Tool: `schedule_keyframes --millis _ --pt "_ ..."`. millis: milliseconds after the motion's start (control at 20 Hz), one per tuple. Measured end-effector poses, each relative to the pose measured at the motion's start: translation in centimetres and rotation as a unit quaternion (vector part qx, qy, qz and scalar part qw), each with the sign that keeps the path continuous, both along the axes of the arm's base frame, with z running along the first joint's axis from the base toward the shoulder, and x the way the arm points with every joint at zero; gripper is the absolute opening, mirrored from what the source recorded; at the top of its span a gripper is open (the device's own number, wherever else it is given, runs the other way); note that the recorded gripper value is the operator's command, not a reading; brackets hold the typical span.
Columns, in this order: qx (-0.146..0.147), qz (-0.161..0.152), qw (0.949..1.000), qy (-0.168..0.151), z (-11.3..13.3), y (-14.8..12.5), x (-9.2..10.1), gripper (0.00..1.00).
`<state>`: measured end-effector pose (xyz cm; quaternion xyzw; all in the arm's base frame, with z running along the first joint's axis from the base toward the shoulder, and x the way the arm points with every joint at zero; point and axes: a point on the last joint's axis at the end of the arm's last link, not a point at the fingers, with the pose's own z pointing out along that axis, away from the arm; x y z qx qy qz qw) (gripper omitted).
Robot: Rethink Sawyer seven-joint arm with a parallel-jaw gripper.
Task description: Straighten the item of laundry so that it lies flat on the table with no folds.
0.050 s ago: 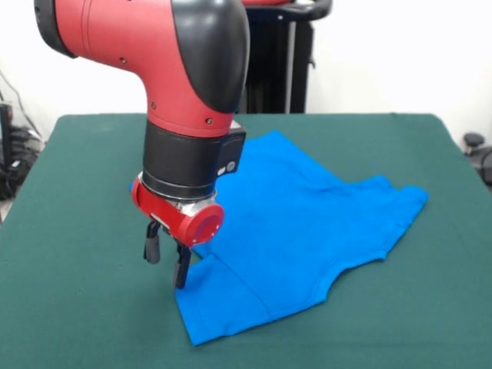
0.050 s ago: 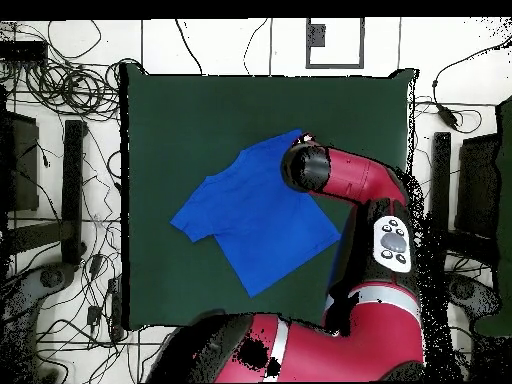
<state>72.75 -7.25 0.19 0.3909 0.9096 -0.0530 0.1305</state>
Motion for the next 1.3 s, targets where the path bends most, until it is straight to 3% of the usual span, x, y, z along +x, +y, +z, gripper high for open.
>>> schedule_keyframes --millis 550,1300 --pt "0.002 0.014 0.9999 0.001 -0.9 -0.3 -0.5 1.00" --pt "0.021 0.021 0.9991 0.031 -3.0 0.5 -3.6 1.00"
